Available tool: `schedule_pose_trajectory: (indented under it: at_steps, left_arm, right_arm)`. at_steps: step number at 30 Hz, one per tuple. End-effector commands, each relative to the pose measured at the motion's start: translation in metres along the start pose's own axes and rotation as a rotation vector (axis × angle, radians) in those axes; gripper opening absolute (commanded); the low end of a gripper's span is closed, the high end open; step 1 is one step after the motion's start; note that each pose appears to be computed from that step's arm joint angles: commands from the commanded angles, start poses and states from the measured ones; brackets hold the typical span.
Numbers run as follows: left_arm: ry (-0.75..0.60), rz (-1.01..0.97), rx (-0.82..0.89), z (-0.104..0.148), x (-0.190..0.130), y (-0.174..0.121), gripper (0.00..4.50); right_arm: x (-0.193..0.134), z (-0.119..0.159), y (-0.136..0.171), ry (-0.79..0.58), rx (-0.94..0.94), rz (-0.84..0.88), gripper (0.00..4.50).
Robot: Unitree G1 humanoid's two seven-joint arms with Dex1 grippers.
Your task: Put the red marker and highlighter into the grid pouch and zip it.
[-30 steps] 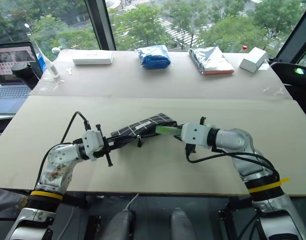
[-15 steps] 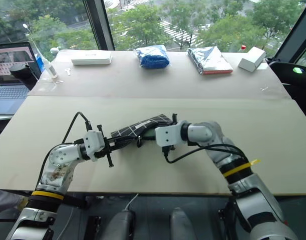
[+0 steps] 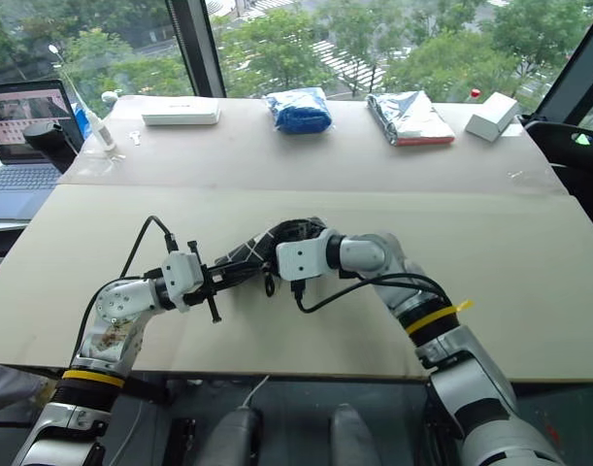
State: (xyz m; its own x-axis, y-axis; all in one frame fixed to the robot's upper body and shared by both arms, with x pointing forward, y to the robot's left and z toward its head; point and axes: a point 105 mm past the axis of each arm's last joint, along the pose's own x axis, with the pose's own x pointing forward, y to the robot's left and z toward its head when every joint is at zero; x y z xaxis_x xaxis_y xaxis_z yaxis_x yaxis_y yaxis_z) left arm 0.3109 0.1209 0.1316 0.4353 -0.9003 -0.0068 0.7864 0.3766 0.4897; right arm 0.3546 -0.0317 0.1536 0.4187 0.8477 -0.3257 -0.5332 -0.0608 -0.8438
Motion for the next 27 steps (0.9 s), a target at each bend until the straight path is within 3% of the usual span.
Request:
schedule_pose_trajectory:
  at_steps: [1, 4, 7, 11, 15, 19, 22, 27]
  left_arm:
    - [-0.027, 0.004, 0.034, 0.009, 0.002, 0.004, 0.00]
    - [-0.025, 0.005, 0.032, 0.008, 0.002, 0.004, 0.00]
    - [-0.021, 0.007, 0.031, 0.007, 0.001, 0.004, 0.00]
    - [-0.015, 0.011, 0.030, 0.005, -0.001, 0.004, 0.00]
    - [-0.011, 0.013, 0.029, 0.004, -0.003, 0.004, 0.00]
    - [-0.009, 0.013, 0.030, 0.004, -0.004, 0.004, 0.00]
    - [-0.012, 0.008, 0.032, 0.004, -0.003, 0.004, 0.00]
    - [-0.021, -0.002, 0.036, 0.005, 0.001, 0.004, 0.00]
  right_arm:
    - [-0.024, -0.004, -0.028, 0.003, -0.007, -0.111, 3.44]
    - [-0.057, -0.009, -0.050, -0.030, 0.126, -0.217, 3.44]
    - [-0.085, -0.007, -0.050, -0.100, 0.373, -0.217, 3.44]
    - [-0.128, 0.000, -0.025, -0.195, 0.690, -0.108, 3.44]
    - [-0.143, 0.000, 0.004, -0.184, 0.829, -0.042, 3.44]
    - [-0.129, -0.004, 0.034, -0.129, 0.929, -0.027, 3.44]
    - [-0.095, -0.010, 0.052, -0.065, 0.960, -0.079, 3.44]
    - [-0.047, -0.003, 0.056, -0.068, 1.042, -0.173, 3.44]
